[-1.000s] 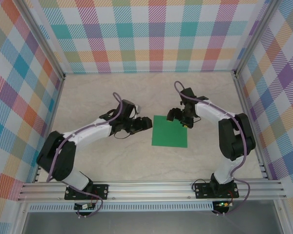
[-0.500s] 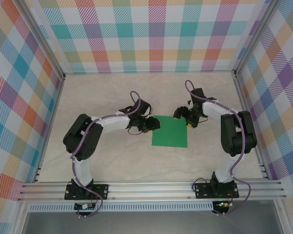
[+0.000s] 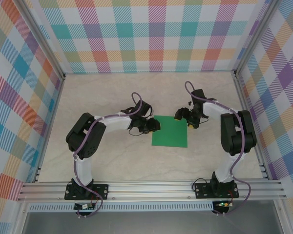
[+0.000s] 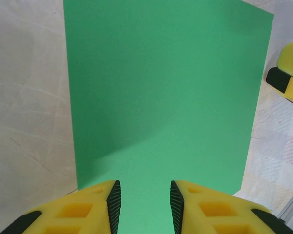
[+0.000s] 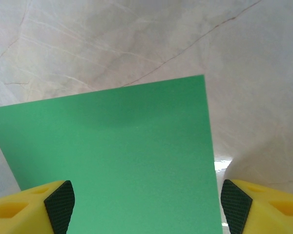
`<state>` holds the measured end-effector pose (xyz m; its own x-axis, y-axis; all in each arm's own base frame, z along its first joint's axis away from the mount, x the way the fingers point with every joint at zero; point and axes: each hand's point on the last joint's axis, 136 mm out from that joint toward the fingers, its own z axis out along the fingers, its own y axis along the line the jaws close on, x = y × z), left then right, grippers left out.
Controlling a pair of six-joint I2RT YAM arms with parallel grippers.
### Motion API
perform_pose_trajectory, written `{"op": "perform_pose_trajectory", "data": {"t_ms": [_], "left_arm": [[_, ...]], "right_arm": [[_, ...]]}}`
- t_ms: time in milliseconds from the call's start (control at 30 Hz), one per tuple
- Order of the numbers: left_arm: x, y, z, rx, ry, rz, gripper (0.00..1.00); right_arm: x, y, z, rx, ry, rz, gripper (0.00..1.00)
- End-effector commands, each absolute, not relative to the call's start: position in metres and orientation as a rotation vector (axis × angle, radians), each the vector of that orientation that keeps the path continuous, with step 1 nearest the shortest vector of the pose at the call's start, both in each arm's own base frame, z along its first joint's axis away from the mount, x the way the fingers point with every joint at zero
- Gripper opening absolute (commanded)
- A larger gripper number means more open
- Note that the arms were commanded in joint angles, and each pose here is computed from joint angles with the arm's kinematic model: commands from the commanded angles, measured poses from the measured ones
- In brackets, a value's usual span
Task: Fold a paper plane with a square sheet of paper (pick it up from the middle)
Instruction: Move the square sheet of paper to the center of the table, then first fold in half a square sheet of paper at the center of the table.
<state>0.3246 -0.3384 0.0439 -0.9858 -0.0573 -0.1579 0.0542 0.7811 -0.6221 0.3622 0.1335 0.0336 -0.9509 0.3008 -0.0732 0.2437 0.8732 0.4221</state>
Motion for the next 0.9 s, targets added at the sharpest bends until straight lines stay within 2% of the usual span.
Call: {"op": "perform_pose_trajectory", "data": {"t_ms": [0, 200, 500, 867], "left_arm": [[0.324, -0.352, 0.047, 0.03, 2.791, -1.037, 0.34], [0.32, -0.347, 0.031, 0.005, 2.83, -1.005, 0.33], [0.316, -0.34, 0.02, -0.004, 2.865, -0.95, 0.3], [0.313, -0.337, 0.009, 0.009, 2.904, -0.91, 0.29]], "right_arm": [[0.358, 0.132, 0.024, 0.416, 2.929, 0.637, 0.81], [0.347, 0.147, 0.013, 0.416, 2.934, 0.798, 0.75], [0.344, 0.165, 0.026, 0.37, 2.881, 0.988, 0.66], [0.345, 0.173, 0.037, 0.325, 2.856, 1.059, 0.63]]}}
